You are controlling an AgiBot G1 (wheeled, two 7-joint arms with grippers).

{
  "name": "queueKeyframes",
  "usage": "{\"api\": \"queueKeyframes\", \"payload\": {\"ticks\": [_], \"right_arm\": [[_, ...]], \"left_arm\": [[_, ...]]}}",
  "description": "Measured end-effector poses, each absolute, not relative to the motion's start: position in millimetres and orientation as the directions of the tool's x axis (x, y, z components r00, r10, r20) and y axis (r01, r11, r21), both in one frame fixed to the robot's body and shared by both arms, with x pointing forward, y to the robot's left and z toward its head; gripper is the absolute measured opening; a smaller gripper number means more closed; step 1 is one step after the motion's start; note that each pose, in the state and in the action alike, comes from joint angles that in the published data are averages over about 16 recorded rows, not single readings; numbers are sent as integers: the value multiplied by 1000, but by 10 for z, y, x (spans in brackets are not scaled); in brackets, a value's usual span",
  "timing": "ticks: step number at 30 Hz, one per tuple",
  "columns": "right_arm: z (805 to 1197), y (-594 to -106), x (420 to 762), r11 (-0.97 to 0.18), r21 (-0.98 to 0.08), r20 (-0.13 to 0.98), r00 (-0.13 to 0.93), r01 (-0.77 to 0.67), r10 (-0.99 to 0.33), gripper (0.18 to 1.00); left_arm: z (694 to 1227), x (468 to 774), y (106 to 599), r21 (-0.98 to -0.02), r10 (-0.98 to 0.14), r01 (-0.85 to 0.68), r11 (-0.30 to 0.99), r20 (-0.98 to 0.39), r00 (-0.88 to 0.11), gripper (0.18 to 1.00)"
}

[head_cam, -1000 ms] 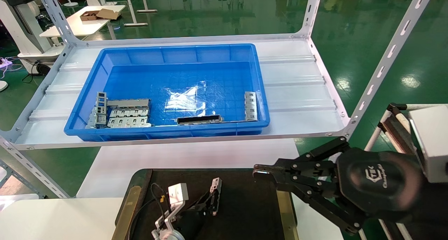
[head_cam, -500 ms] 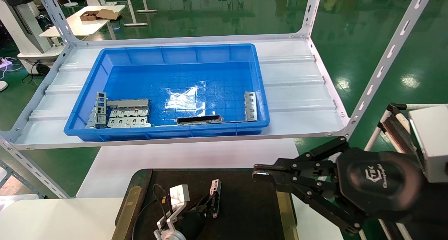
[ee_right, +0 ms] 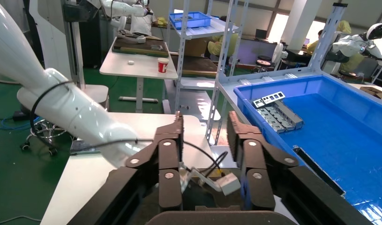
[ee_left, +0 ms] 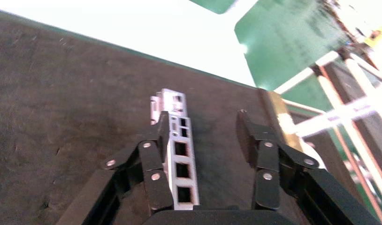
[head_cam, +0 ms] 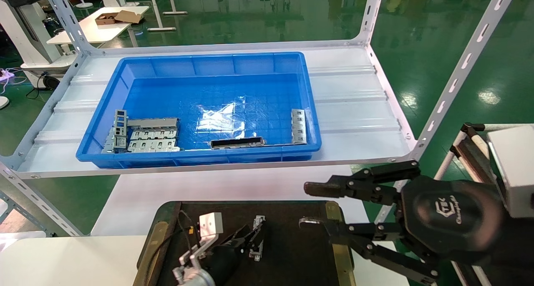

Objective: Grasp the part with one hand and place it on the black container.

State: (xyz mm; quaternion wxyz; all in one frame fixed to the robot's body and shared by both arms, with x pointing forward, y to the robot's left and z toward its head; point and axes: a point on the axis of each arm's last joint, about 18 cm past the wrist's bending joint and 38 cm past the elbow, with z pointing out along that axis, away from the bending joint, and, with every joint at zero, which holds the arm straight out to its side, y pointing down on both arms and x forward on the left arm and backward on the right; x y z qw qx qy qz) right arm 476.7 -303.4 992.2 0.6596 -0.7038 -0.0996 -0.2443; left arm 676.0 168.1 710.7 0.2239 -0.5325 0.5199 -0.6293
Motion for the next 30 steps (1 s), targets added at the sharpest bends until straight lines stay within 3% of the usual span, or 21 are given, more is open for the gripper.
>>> {"api": "queueKeyframes", "payload": {"ticks": [17, 30], "right_arm": [[9922, -3034, 4767, -110, -880, 475, 861, 462, -182, 690], [9922, -3034, 4767, -110, -880, 475, 861, 462, -182, 929]], "left_arm": [[7728, 6150, 2360, -978, -759, -171, -116, 198, -620, 832], [8163, 5708, 2645, -1000, -636, -25, -1, 20, -771, 976]]}}
